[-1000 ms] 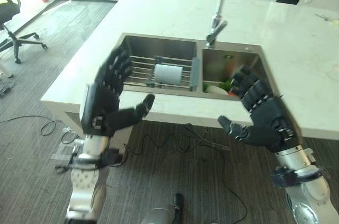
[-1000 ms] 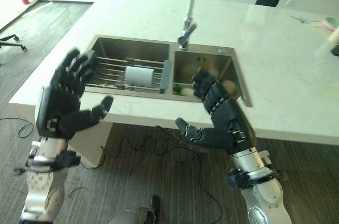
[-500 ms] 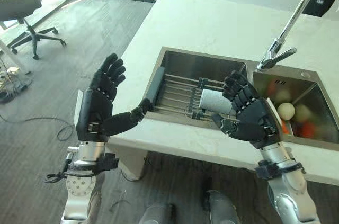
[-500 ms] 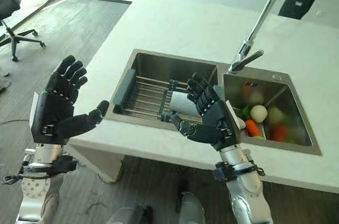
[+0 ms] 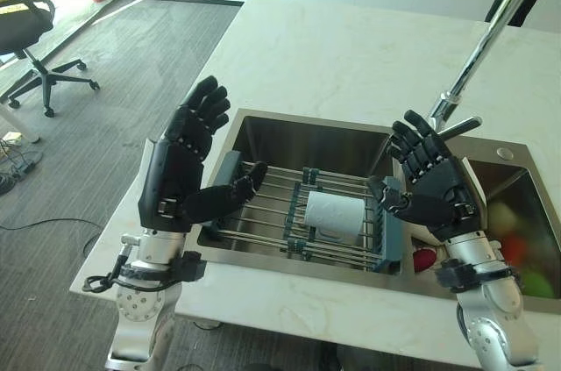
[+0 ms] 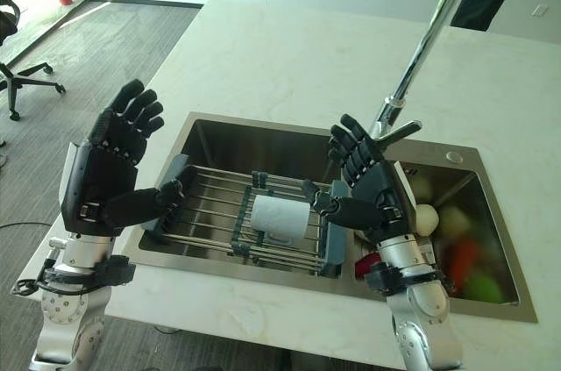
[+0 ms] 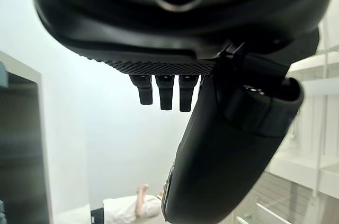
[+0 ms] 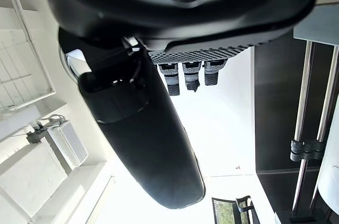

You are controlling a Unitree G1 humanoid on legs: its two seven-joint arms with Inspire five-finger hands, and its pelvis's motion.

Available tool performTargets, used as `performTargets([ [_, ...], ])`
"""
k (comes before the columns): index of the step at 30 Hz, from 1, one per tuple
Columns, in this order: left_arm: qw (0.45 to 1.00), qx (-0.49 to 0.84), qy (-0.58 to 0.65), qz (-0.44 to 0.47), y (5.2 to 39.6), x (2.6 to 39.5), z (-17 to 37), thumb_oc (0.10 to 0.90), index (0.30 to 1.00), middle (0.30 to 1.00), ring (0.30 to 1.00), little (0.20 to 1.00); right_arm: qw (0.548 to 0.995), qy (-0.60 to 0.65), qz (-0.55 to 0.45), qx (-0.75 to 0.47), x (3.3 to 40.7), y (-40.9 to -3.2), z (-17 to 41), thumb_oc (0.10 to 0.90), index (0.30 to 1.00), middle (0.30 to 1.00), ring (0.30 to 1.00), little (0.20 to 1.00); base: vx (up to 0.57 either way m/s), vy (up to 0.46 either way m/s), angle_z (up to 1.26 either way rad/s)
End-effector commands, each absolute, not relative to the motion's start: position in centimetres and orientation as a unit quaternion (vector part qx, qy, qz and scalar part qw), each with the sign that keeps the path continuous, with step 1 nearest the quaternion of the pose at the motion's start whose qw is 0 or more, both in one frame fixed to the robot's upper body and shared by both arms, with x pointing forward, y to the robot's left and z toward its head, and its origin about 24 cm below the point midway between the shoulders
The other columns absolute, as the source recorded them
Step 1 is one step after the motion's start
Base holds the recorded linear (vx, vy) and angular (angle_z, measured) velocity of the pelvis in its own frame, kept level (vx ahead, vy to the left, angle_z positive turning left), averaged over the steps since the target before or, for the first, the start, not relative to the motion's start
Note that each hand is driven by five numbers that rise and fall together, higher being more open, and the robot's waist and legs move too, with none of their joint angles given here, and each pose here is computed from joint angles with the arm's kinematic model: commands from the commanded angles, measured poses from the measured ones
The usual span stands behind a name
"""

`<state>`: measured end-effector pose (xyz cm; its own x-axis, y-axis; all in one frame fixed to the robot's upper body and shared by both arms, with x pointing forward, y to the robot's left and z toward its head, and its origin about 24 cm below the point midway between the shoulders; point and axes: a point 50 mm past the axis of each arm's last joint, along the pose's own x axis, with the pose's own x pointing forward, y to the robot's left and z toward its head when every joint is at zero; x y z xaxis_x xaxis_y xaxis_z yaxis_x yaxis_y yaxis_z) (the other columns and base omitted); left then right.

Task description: Place the dishes in the dishwasher.

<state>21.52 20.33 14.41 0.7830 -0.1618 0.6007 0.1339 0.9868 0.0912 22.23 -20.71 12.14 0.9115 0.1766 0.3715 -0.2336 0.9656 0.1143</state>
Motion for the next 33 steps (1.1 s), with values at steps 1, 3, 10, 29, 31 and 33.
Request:
performTargets([
  [1, 0.889, 0.034, -0.442, -0.112, 19.2, 19.9, 18.3, 0.800, 0.900, 0.900, 0.900, 0.900, 0.943, -0.303, 0.111, 0.078, 21.9, -21.0, 16.7, 0.800, 0.900, 0.900, 0.900, 0.900, -0.02, 0.078, -0.24],
  [3, 0.890, 0.037, -0.442, -0.106, 19.5, 19.8, 18.2, 0.800, 0.900, 0.900, 0.900, 0.900, 0.942, -0.304, 0.118, 0.081, 22.0, -20.6, 16.6, 0.800, 0.900, 0.900, 0.900, 0.900, -0.01, 0.073, -0.41],
  [10, 0.885, 0.047, -0.441, -0.142, 19.4, 20.1, 18.5, 0.800, 0.900, 0.900, 0.900, 0.900, 0.942, -0.306, 0.096, 0.094, 21.7, -20.8, 16.2, 0.800, 0.900, 0.900, 0.900, 0.900, -0.04, 0.097, -0.31],
  [29, 0.888, 0.137, -0.407, -0.167, 18.0, 21.6, 18.7, 0.800, 0.900, 0.900, 0.900, 0.900, 0.939, -0.311, 0.118, 0.085, 22.2, -19.6, 16.7, 0.800, 0.900, 0.900, 0.900, 0.900, -0.04, 0.040, -0.14],
  [31, 0.895, 0.157, -0.387, -0.155, 18.2, 22.1, 18.6, 0.800, 0.900, 0.900, 0.900, 0.900, 0.939, -0.307, 0.137, 0.072, 22.7, -19.3, 17.1, 0.800, 0.900, 0.900, 0.900, 0.900, 0.04, -0.162, 0.17],
  [33, 0.892, 0.185, -0.383, -0.155, 18.4, 22.3, 18.7, 0.800, 0.900, 0.900, 0.900, 0.900, 0.940, -0.302, 0.142, 0.067, 22.8, -19.3, 17.2, 0.800, 0.900, 0.900, 0.900, 0.900, 0.04, -0.139, 0.04],
])
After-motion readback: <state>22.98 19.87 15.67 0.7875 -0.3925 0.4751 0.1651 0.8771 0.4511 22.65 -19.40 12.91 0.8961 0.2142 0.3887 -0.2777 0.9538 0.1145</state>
